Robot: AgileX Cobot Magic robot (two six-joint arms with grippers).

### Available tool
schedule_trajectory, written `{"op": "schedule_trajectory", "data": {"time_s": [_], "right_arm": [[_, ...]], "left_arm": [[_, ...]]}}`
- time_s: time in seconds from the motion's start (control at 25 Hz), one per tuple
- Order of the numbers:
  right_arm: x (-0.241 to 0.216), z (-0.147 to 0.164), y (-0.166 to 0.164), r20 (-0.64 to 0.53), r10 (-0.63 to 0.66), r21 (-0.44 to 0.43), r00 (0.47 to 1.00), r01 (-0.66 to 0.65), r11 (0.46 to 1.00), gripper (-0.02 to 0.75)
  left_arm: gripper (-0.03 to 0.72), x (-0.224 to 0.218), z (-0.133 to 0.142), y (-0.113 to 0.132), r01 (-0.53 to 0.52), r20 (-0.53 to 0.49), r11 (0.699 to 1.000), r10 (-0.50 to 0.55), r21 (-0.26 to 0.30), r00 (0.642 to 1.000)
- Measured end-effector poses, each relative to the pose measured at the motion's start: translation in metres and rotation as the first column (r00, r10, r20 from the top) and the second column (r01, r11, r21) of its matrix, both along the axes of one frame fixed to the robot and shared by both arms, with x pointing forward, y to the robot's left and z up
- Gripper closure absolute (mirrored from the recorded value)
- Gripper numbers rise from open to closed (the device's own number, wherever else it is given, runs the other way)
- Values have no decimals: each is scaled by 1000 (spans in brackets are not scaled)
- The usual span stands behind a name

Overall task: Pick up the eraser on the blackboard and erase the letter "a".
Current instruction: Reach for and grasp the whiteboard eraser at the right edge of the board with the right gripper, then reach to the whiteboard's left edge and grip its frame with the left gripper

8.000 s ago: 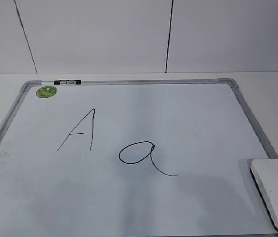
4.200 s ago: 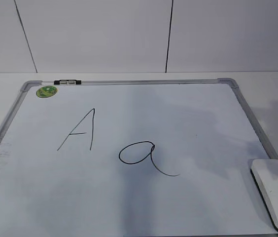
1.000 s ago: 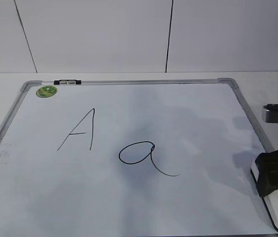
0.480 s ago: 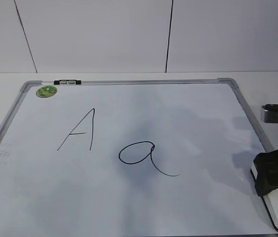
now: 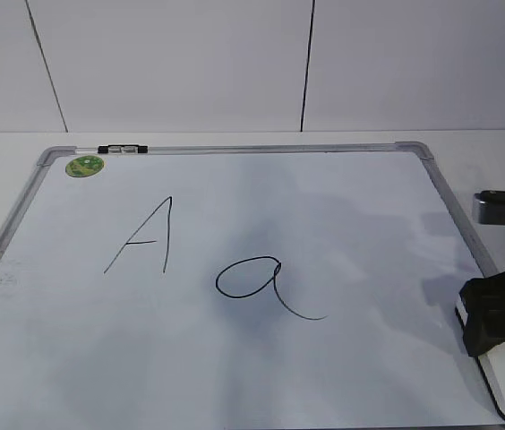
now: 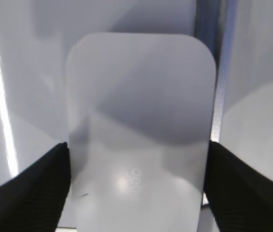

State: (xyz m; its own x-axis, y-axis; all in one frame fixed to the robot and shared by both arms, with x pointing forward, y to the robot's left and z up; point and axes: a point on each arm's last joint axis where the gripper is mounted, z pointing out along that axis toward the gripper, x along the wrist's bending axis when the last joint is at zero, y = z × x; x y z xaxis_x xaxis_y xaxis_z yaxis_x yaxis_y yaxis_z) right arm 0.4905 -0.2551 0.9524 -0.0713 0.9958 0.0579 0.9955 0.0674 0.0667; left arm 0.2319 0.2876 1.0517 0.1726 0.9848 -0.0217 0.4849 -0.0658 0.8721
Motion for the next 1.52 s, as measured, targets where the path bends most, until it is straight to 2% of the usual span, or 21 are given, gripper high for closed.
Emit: {"op": "schedule_trajectory", "data": {"time_s": [1.52], "right_arm": [[-1, 0, 0, -8, 4, -1, 1000, -4, 1000, 142]], "left_arm": [[454, 0, 0, 0, 0, 0, 1000, 0, 0, 1000]]}}
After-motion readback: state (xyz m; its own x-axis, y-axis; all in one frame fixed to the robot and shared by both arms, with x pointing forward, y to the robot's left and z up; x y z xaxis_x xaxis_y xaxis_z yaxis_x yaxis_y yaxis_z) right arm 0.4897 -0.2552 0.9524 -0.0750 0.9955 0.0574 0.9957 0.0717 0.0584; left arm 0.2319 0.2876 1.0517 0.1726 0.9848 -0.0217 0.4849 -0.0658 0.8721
